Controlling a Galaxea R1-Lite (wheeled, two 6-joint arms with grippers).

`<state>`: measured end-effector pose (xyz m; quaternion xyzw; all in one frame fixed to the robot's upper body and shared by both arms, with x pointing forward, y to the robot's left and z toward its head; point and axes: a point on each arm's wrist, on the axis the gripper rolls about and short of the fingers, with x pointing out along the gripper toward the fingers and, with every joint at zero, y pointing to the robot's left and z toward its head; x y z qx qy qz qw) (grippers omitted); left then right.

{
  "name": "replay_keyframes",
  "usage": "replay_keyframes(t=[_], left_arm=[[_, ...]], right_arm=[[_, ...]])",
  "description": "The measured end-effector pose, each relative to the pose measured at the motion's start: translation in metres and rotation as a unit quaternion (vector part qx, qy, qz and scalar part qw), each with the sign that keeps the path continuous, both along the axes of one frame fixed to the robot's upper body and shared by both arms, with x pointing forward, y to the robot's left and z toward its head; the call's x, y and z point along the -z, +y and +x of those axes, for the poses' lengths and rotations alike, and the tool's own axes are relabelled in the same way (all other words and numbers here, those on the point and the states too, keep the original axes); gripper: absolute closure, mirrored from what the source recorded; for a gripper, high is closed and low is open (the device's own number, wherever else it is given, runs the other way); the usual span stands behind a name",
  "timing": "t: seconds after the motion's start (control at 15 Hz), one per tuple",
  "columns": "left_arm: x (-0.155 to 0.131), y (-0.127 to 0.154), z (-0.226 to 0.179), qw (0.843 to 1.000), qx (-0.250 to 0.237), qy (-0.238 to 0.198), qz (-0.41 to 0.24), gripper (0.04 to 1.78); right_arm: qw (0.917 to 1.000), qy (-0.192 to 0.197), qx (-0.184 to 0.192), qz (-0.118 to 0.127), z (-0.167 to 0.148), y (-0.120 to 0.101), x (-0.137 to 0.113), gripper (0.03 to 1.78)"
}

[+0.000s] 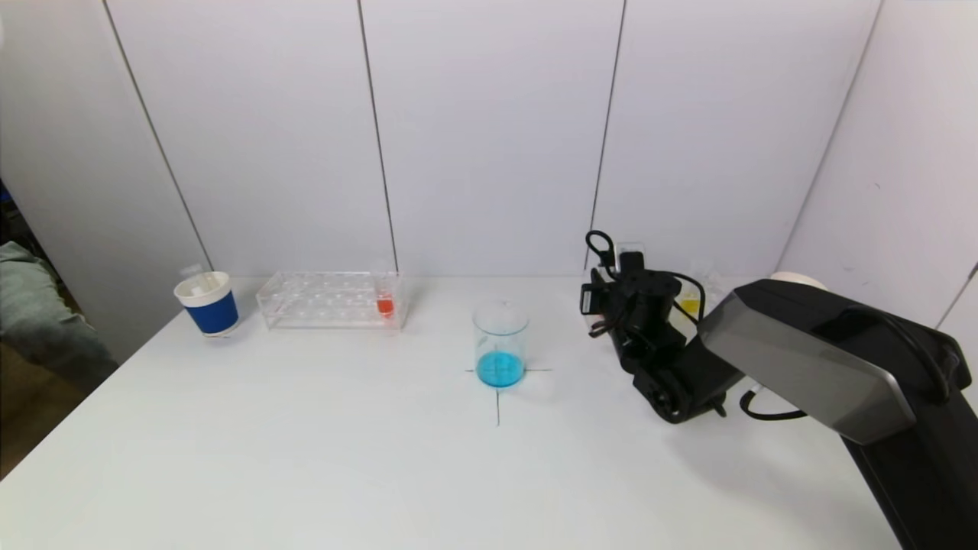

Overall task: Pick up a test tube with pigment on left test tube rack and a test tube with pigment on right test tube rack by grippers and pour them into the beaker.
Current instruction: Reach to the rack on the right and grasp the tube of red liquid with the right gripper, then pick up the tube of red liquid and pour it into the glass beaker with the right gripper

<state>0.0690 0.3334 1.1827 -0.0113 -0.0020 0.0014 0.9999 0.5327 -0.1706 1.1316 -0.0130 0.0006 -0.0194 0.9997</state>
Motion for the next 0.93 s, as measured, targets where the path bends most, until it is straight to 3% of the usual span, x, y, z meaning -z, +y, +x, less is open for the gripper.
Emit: replay_keyframes(t=[0.67, 0.93], left_arm=[[0.000, 0.000, 0.000, 1.000, 0.000, 0.000, 0.000, 0.06], [0.000, 0.000, 0.000, 1.000, 0.000, 0.000, 0.000, 0.06]], right_arm=[[1.0000, 0.000, 0.000, -0.003, 0.000, 0.000, -0.001, 1.29], [0.9999, -0.010, -0.002, -0.011, -0.002, 0.002, -0.012, 1.29]])
